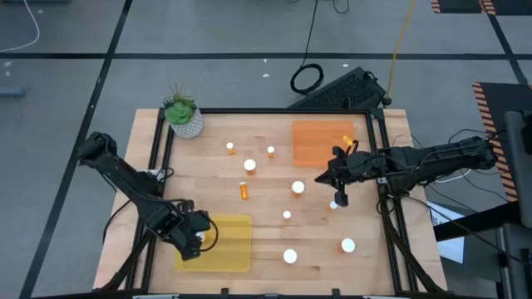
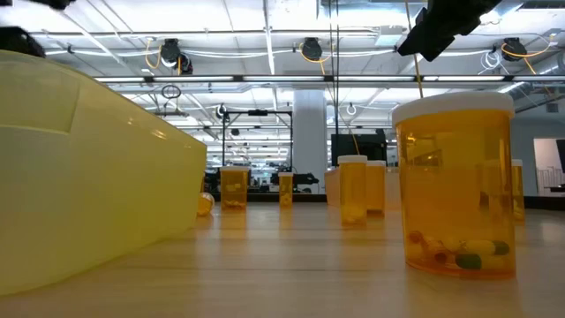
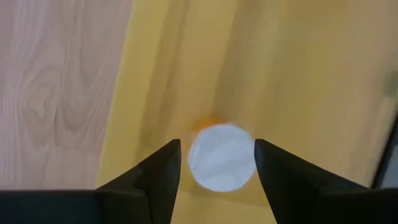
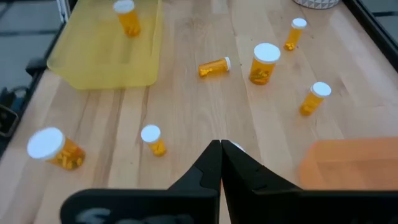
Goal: Pick and place medicine bottles into bin by pill shape (circle, oval)
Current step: Put the large pill bottle into the yellow bin
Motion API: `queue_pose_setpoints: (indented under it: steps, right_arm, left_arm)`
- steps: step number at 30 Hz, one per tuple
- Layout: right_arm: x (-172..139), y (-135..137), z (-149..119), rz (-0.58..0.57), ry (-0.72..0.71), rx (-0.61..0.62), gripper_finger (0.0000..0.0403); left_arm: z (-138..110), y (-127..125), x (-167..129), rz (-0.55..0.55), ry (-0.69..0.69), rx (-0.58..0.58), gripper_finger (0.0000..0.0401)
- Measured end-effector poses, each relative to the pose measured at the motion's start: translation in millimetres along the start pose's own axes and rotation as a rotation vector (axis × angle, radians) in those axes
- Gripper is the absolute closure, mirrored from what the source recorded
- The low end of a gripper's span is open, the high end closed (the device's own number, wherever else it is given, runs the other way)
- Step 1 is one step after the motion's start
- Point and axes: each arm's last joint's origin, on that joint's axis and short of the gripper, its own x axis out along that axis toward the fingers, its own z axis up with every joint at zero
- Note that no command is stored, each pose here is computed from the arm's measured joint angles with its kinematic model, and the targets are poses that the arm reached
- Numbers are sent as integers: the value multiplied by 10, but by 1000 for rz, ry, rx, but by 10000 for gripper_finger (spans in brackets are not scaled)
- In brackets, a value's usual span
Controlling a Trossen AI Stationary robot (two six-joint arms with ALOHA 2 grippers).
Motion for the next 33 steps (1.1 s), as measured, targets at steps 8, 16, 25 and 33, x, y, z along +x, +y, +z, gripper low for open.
queue_pose_setpoints:
  steps: [8,16,25,33]
  right_arm:
    - [1,3,21,0,-23,41,403]
    - [120,83,-1,-71,-1,41,403]
    - [555,114,-38,-103,116,90,362]
    - [873,88,-60,-86,226,13,264]
  left_arm:
    - [77,-23,-82,60,-131,82,210]
    - [117,4,-93,168,-265,126,212]
    - [170,-6,-110,237,-391,171,213]
    - [207,-23,-124,269,-473,182,213]
